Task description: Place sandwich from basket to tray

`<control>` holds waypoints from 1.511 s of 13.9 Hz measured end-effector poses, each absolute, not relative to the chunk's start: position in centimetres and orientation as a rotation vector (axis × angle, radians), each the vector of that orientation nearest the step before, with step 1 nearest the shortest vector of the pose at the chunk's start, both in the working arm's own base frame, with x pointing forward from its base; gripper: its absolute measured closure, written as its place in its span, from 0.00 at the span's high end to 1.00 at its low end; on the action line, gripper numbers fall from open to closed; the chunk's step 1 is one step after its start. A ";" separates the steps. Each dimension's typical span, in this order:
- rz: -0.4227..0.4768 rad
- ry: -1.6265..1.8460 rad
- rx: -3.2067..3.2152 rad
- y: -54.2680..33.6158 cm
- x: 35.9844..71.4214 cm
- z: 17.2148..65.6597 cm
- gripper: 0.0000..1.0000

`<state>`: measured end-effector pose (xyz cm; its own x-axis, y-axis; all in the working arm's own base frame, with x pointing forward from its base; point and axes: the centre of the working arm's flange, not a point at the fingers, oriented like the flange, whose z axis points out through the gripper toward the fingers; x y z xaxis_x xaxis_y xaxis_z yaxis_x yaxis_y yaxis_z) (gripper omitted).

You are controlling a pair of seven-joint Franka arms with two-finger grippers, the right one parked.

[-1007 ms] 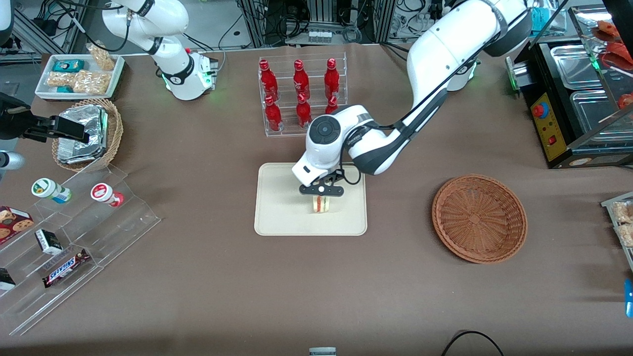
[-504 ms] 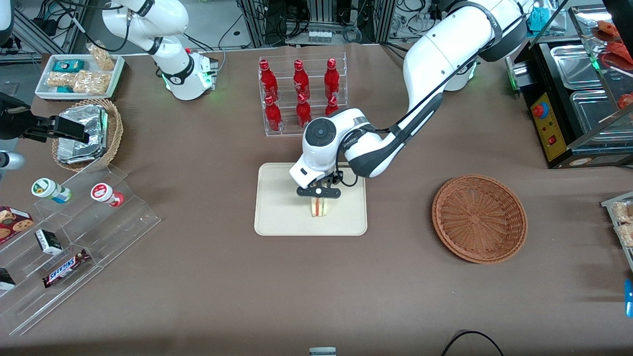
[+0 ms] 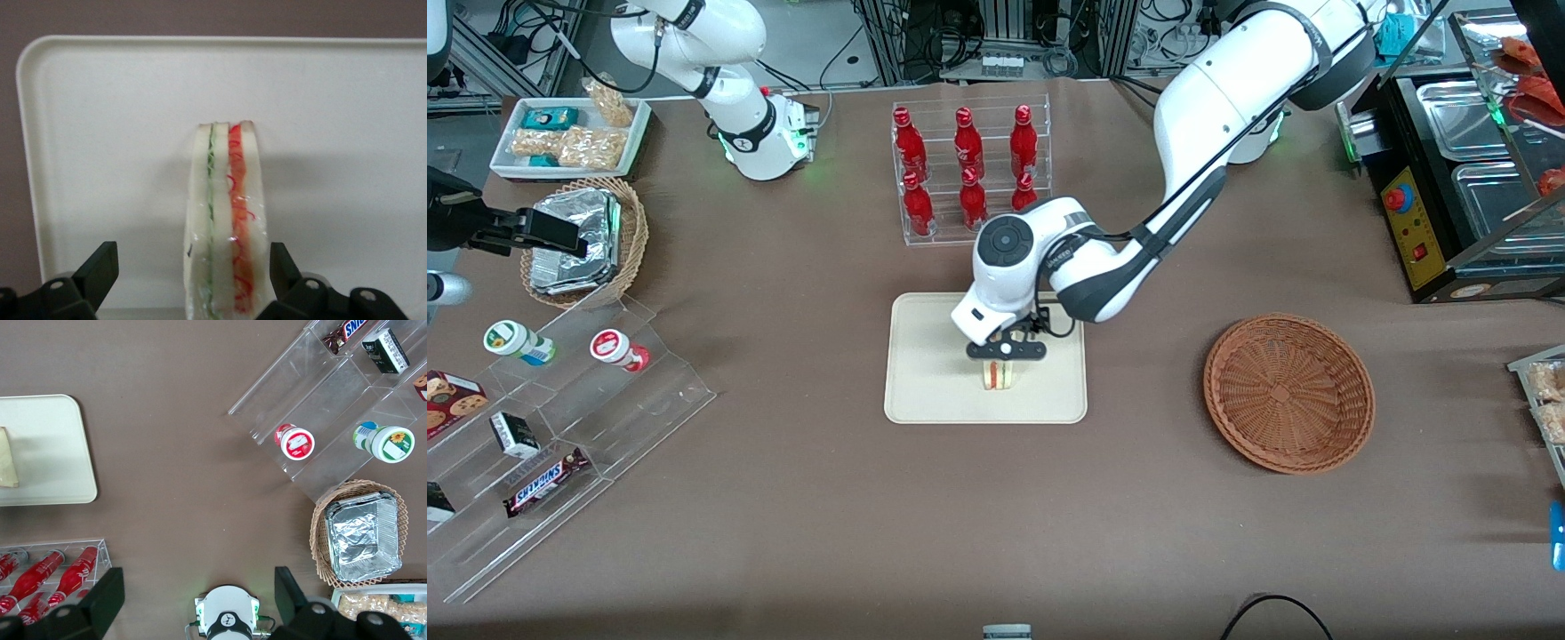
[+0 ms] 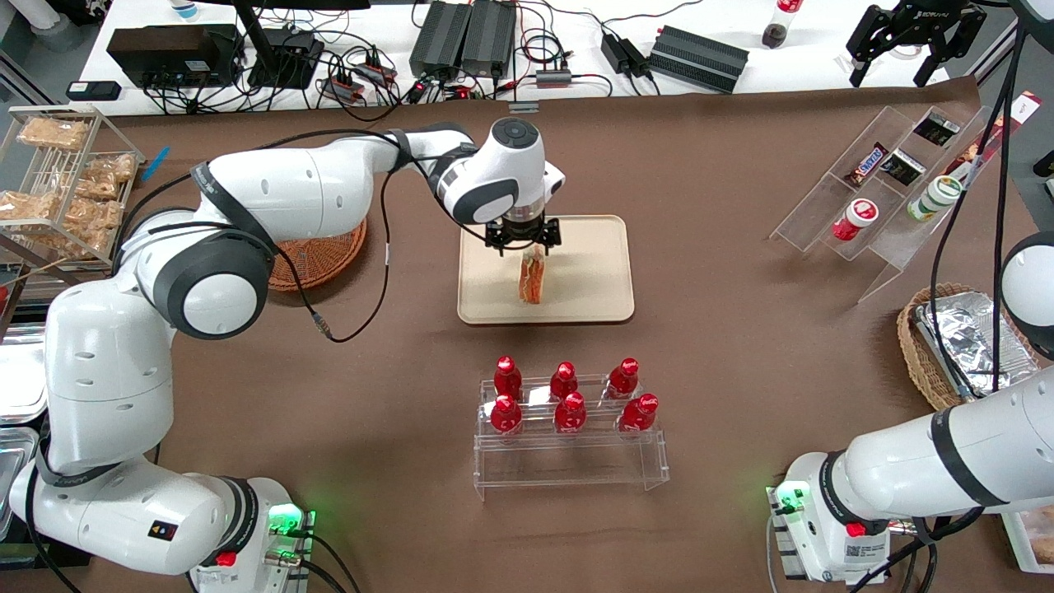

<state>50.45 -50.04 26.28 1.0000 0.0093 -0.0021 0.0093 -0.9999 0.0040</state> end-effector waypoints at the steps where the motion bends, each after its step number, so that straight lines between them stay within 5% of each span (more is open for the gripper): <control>1: 0.008 0.044 3.167 -48.9 51.4 27.5 1.00; 6: 0.076 0.291 3.222 -38.3 55.8 37.9 1.00; 12: -0.205 0.273 3.297 -25.0 55.9 45.8 1.00; 21: -0.421 0.308 3.257 -9.5 55.8 57.3 1.00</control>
<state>55.78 -9.48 57.31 0.9502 0.2033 -0.2360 0.1633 -0.9703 -0.1785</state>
